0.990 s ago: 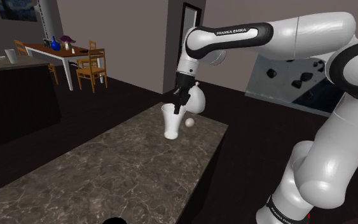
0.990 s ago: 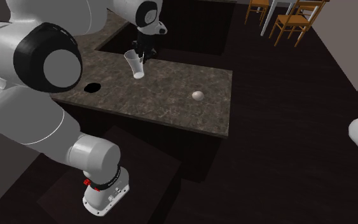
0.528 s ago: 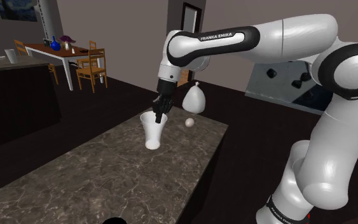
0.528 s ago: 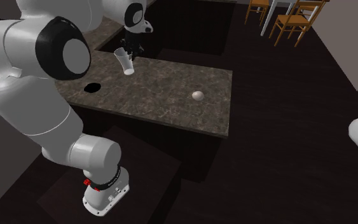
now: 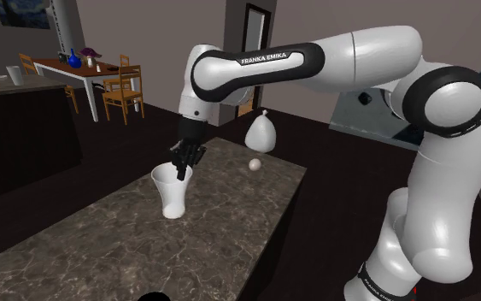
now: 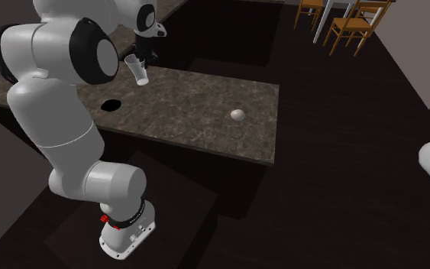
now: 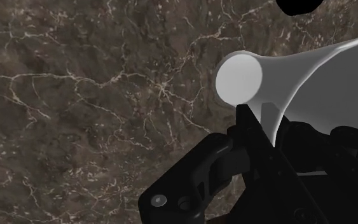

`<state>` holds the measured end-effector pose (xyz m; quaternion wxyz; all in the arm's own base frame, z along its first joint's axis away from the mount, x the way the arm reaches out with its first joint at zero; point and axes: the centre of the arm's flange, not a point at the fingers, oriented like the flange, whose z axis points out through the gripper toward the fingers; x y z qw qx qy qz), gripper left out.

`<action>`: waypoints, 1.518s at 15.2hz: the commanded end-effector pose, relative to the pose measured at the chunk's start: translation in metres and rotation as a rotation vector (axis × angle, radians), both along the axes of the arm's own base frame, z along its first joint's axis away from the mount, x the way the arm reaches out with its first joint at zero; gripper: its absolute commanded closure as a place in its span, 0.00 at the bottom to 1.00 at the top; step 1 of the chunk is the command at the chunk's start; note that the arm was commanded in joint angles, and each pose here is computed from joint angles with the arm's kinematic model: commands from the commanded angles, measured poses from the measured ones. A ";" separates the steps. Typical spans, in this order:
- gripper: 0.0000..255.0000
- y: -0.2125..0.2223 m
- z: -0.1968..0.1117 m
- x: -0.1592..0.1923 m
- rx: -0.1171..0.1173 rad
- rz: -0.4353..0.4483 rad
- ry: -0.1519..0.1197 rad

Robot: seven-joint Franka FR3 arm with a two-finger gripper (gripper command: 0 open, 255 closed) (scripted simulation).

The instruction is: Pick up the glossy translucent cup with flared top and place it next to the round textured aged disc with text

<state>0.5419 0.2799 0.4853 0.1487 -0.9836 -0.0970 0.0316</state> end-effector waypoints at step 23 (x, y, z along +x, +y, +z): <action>1.00 0.247 -0.065 0.032 0.000 -0.001 0.000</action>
